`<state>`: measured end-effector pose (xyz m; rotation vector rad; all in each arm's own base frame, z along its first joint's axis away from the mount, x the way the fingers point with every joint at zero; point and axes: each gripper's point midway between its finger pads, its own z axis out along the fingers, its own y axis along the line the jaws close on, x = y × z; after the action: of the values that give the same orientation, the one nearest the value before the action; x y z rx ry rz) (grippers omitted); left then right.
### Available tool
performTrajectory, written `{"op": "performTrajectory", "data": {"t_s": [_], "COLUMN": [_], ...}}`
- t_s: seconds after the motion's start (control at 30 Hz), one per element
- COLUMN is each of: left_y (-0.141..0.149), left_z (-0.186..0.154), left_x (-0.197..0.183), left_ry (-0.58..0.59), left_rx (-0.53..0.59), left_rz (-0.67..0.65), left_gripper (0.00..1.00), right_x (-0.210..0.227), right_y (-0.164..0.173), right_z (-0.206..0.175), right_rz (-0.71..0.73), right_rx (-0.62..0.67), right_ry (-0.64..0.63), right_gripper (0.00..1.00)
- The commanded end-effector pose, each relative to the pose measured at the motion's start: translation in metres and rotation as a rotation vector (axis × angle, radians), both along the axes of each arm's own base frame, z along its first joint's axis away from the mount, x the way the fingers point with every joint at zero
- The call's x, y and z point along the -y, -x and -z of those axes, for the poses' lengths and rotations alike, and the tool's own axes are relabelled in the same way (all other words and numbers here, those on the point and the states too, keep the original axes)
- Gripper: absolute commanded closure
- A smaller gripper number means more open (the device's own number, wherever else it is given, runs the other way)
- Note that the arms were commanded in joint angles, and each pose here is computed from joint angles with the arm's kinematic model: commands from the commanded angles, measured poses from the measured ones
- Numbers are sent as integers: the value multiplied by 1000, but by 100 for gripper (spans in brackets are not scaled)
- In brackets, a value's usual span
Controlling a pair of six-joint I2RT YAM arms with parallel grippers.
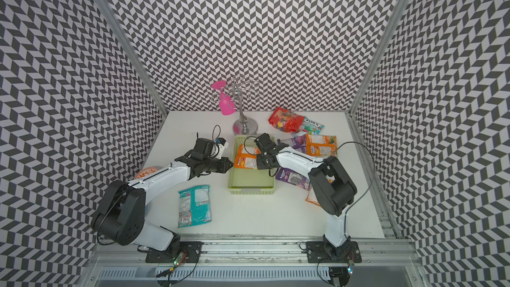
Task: Put the candies in the basket
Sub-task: Adjust the basket at the center of the board.
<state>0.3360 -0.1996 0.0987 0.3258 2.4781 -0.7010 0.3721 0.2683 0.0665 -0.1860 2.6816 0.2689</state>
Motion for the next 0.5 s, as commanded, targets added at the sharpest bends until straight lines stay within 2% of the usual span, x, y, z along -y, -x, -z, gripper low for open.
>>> {"op": "performTrajectory", "data": {"t_s": [0.0,0.17,0.23,0.3,0.37,0.47], "left_y": [2,2,2,3,4,3], "left_z": [8,5,2,0,-6,-18], "left_x": [2,4,5,7,10,11], "left_ry": [-19,-7,3,17,37,54], "left_rx": [9,11,10,8,13,36], "left_rz": [34,39,37,42,49,54], "left_gripper": [91,91,90,80,63,51], "right_x": [-5,0,-1,-4,-7,-13], "right_y": [-29,-38,-37,-32,-25,-16], "right_z": [-22,-26,-29,-33,-39,-57], "right_rz": [1,23,23,15,11,-13], "right_rx": [115,139,131,118,108,112], "right_ry": [43,83,74,49,16,-35], "right_gripper": [100,100,88,76,70,66]}}
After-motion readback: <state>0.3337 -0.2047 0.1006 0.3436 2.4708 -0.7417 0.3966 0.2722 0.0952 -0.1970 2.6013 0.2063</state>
